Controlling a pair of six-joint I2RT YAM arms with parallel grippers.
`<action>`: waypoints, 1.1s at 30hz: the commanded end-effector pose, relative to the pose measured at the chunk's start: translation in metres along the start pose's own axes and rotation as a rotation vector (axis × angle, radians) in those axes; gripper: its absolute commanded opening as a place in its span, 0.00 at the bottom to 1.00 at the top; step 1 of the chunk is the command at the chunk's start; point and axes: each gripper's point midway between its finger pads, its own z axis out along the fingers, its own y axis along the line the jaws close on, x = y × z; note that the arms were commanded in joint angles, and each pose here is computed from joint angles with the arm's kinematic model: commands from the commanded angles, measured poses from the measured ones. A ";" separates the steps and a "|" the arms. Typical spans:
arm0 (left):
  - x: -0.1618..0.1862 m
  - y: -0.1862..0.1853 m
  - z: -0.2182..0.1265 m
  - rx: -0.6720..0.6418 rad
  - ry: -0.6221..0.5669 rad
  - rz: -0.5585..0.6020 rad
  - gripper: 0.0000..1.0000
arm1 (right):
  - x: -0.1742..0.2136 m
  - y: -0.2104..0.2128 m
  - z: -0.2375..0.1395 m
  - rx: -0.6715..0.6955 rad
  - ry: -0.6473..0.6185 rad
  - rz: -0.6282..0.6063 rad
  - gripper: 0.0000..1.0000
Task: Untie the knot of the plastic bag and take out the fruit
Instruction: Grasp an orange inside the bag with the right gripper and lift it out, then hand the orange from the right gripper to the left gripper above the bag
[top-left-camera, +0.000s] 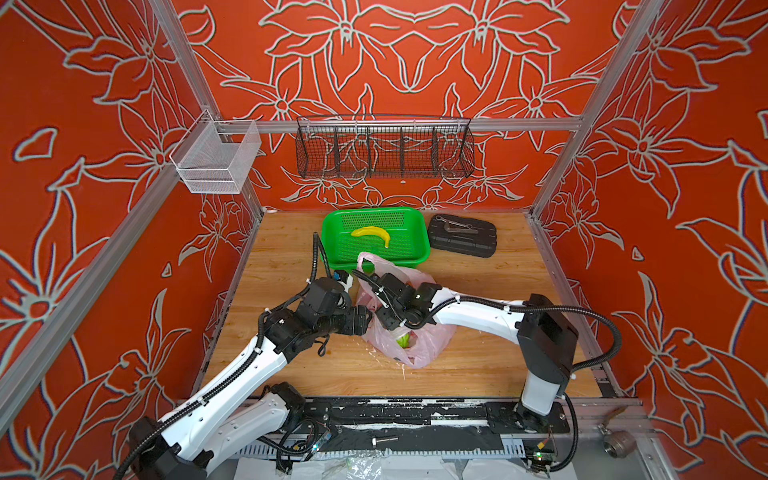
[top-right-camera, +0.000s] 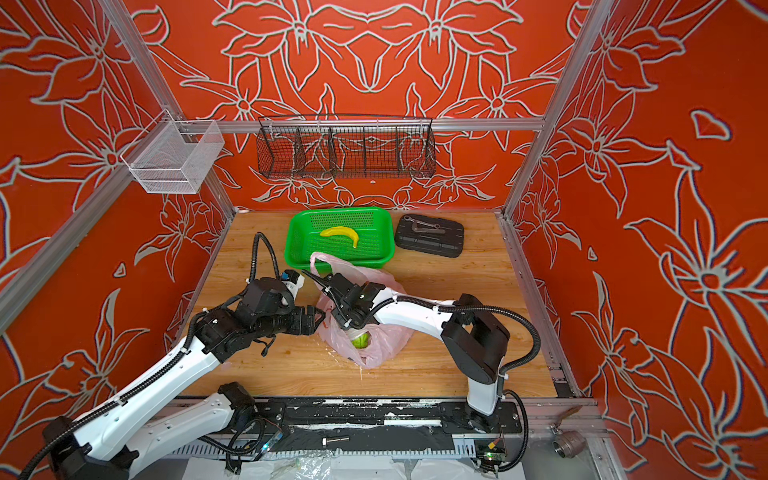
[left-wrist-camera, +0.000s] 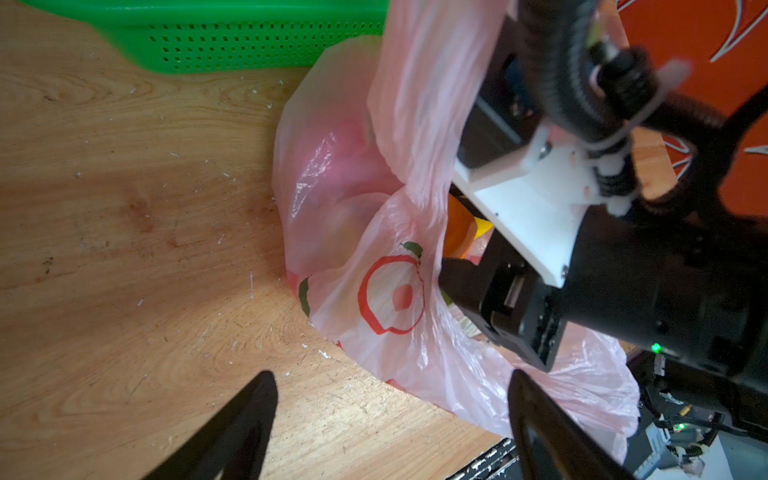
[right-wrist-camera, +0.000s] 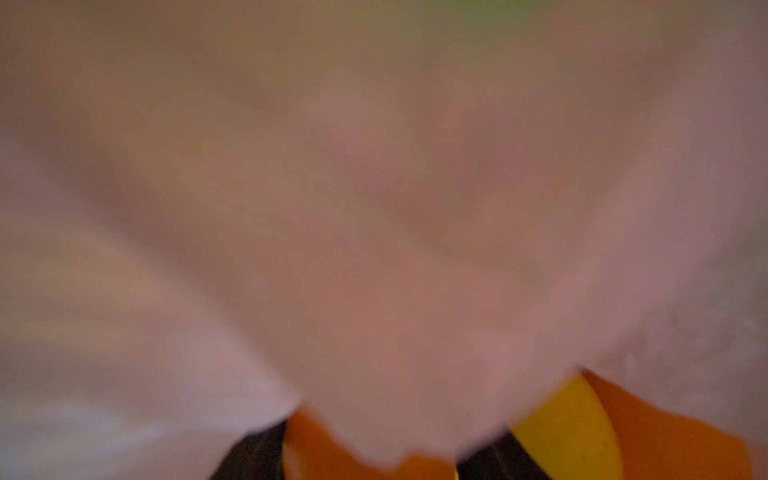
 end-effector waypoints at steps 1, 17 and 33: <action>-0.001 -0.001 0.002 0.000 -0.007 0.013 0.86 | -0.015 -0.003 -0.028 0.000 -0.063 0.027 0.54; -0.019 -0.028 -0.009 0.134 -0.074 0.064 0.86 | -0.025 -0.013 -0.100 -0.194 -0.292 0.313 0.48; -0.091 -0.125 -0.070 0.418 -0.476 0.679 0.86 | -0.037 -0.096 -0.216 -0.510 -0.620 0.807 0.47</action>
